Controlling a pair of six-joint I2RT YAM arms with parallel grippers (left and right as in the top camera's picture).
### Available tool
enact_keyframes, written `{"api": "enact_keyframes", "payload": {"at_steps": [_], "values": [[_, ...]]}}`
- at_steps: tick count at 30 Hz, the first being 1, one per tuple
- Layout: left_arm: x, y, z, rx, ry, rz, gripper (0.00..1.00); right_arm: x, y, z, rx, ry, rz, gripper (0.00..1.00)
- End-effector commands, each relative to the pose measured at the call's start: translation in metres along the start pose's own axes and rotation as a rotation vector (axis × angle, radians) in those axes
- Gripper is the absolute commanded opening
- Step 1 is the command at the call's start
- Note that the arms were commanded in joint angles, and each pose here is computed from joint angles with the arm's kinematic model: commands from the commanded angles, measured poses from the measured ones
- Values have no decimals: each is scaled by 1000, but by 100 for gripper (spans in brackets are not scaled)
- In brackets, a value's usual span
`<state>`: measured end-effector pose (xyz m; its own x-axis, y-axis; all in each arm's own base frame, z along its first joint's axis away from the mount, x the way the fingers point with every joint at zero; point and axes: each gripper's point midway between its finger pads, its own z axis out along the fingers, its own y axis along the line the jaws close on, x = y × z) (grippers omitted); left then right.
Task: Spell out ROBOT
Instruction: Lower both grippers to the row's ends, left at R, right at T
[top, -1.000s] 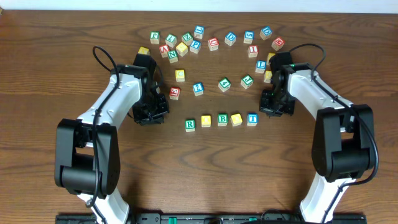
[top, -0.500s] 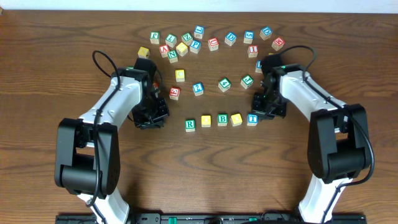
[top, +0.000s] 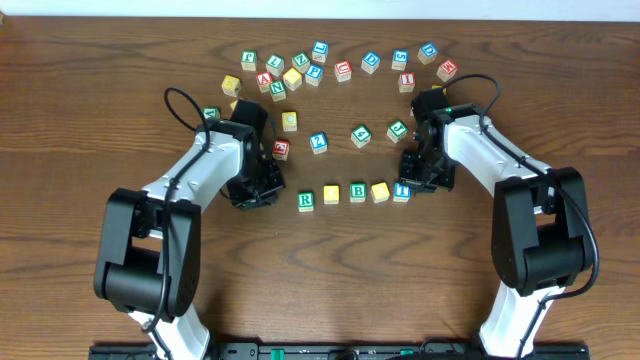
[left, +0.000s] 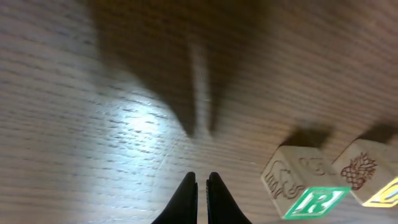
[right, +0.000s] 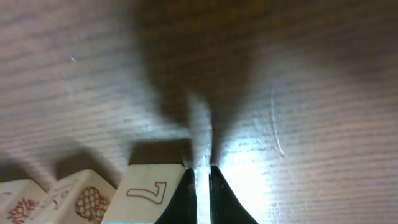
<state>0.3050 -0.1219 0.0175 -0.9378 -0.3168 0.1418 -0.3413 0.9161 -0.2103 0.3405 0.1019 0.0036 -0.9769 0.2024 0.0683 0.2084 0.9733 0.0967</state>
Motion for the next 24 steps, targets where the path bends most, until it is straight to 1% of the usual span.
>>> {"api": "enact_keyframes", "payload": {"at_steps": [1, 6, 10, 16, 24], "values": [[7, -3, 6, -17, 14, -16, 8, 0, 2, 6, -8, 2, 1, 3], [14, -13, 11, -21, 17, 18, 7, -4, 7, 5, -34, -10, -21, 4], [16, -15, 12, -24, 20, -23, 7, -1, 12, 5, -59, 4, -45, 4], [15, -17, 14, -18, 14, -18, 7, 4, 20, 6, -77, 15, -59, 3], [16, -28, 16, -4, -3, 19, 8, 9, 30, 7, -77, 20, -31, 3]]}}
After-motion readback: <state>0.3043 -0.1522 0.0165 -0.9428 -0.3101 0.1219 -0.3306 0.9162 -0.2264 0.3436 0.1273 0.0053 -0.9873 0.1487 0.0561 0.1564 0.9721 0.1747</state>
